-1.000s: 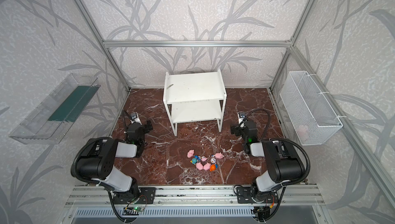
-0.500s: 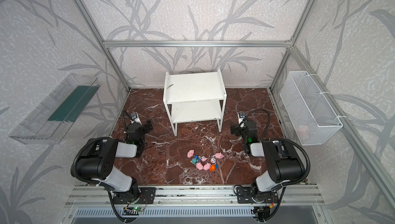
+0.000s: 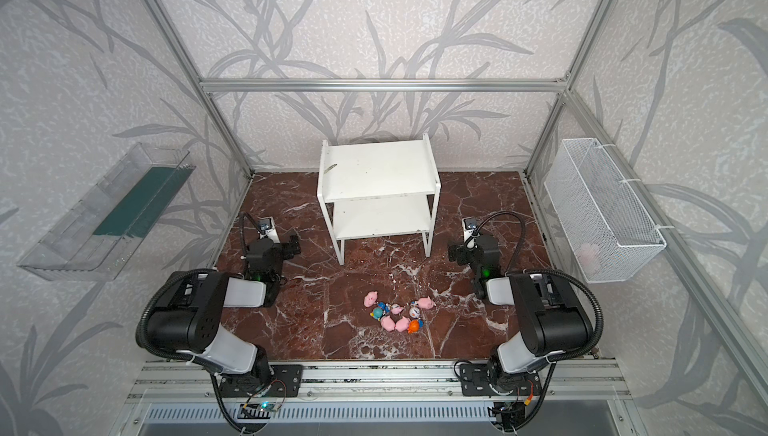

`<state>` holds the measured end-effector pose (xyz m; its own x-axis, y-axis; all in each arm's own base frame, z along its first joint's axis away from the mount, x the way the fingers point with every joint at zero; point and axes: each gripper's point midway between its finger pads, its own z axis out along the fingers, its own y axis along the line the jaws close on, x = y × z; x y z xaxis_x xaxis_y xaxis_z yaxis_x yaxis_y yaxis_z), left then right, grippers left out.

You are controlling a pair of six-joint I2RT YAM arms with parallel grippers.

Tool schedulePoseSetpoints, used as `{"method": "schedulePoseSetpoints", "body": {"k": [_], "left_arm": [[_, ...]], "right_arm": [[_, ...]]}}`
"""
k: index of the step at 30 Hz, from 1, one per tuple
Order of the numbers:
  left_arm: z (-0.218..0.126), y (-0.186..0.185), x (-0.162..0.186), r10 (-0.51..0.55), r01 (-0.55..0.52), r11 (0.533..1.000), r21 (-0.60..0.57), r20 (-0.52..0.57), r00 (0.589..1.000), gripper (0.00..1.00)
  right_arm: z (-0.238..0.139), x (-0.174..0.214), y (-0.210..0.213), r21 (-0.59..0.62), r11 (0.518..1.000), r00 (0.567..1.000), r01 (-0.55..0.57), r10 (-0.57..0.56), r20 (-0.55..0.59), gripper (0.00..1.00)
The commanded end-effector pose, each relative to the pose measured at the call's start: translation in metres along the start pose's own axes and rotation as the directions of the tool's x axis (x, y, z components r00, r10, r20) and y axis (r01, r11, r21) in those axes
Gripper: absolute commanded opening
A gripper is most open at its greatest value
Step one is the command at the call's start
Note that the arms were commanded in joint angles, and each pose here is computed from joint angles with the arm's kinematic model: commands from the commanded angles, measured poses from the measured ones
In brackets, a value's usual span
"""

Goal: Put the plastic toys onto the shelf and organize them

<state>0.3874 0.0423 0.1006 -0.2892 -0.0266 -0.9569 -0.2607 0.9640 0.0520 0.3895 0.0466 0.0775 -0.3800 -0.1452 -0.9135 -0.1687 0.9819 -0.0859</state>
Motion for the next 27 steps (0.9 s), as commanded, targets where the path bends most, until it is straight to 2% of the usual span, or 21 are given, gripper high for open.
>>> {"method": "schedulePoseSetpoints", "body": {"k": [1,6,9,11,13,14,20,24,27], "left_arm": [[-0.009,0.0,-0.015,0.026,-0.026,1.0,-0.013,0.024,0.999,0.99],[-0.021,-0.002,-0.026,0.064,-0.064,0.994,-0.094,-0.004,0.998,0.99],[-0.029,0.003,-0.031,0.014,-0.02,0.986,-0.164,-0.038,0.999,0.99],[-0.038,-0.005,-0.034,0.048,-0.059,0.987,-0.153,-0.073,0.996,0.99],[-0.052,-0.003,-0.045,0.083,-0.097,0.97,-0.221,-0.074,0.994,0.99],[-0.058,-0.005,-0.049,0.075,-0.092,0.972,-0.218,-0.081,0.994,0.99],[-0.096,0.005,-0.054,-0.083,0.047,0.968,-0.245,-0.139,0.987,0.99],[-0.12,0.002,-0.047,-0.135,0.103,0.977,-0.188,-0.166,0.977,0.99],[-0.135,-0.003,-0.041,-0.159,0.135,0.982,-0.133,-0.188,0.969,0.99]], "right_arm": [[0.0,-0.015,-0.001,-0.001,1.0,0.999,0.008,-0.008,0.042,0.99],[0.0,-0.015,-0.002,0.002,1.0,0.999,0.004,-0.004,0.041,0.99],[0.001,-0.014,-0.005,0.019,1.0,0.999,-0.01,0.009,0.035,0.99],[0.001,-0.014,-0.005,0.02,1.0,0.999,-0.01,0.009,0.035,0.99],[0.001,-0.015,-0.005,0.02,1.0,0.999,-0.012,0.011,0.034,0.99],[0.001,-0.014,-0.005,0.02,1.0,0.999,-0.011,0.01,0.034,0.99],[0.0,-0.015,-0.004,0.013,1.0,0.999,0.0,-0.001,0.036,0.99],[-0.005,-0.029,-0.013,0.086,0.996,0.997,-0.007,0.0,0.078,0.99],[-0.011,-0.033,-0.02,0.125,0.991,0.999,-0.037,0.039,-0.019,0.99]]}}
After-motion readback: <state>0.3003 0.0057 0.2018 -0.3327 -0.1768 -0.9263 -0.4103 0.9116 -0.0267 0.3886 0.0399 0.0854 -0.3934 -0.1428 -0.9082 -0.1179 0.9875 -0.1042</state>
